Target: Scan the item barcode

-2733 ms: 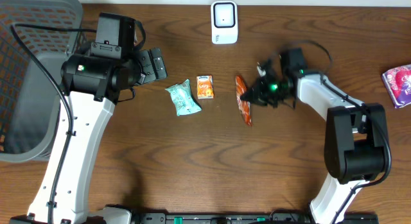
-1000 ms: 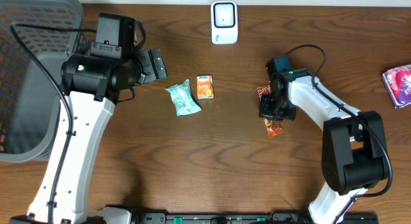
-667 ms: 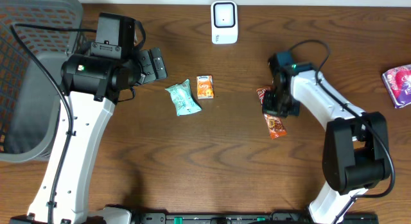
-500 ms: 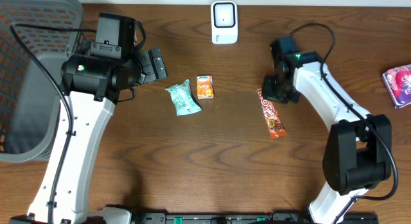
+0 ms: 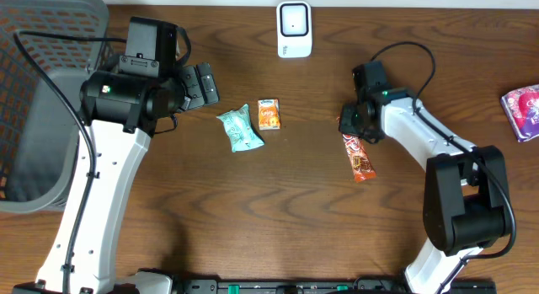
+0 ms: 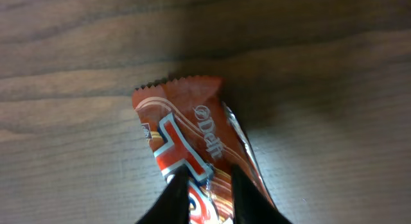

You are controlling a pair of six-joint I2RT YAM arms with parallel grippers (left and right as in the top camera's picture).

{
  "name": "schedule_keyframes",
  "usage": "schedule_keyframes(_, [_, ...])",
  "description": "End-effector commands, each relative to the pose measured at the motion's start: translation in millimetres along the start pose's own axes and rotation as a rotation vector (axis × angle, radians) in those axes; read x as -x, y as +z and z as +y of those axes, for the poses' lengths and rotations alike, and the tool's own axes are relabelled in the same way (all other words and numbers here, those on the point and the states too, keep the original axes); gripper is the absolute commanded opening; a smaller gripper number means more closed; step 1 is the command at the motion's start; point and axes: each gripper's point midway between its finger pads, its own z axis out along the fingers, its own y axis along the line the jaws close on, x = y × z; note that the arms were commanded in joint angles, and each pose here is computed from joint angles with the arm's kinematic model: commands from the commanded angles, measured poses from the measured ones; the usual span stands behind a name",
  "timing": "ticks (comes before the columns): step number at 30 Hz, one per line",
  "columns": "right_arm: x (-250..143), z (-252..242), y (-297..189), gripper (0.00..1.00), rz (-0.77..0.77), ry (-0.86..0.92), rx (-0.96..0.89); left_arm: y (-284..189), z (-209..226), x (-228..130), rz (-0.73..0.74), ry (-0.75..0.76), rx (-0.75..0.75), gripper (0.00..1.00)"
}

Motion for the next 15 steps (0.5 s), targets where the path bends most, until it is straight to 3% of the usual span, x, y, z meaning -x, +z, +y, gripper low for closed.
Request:
schedule_keyframes(1, [-0.6, 3.0, 5.1, 0.19, -0.019, -0.001, 0.02, 2.3, 1.0, -0.7, 0.009, -0.008, 0.003, 0.98])
schedule_keyframes(7, [18.4, 15.9, -3.1, 0.2, -0.07, -0.002, 0.068, 2.3, 1.0, -0.7, 0.009, -0.008, 0.003, 0.98])
schedule_keyframes(13, [43.6, 20.0, -45.5, 0.2, -0.053, 0.013, 0.054, 2.3, 1.0, -0.7, 0.009, -0.008, 0.003, 0.98])
schedule_keyframes(15, [44.8, 20.9, -57.5, 0.25, -0.034, -0.006, 0.045, 2.3, 1.0, -0.7, 0.009, -0.008, 0.003, 0.98])
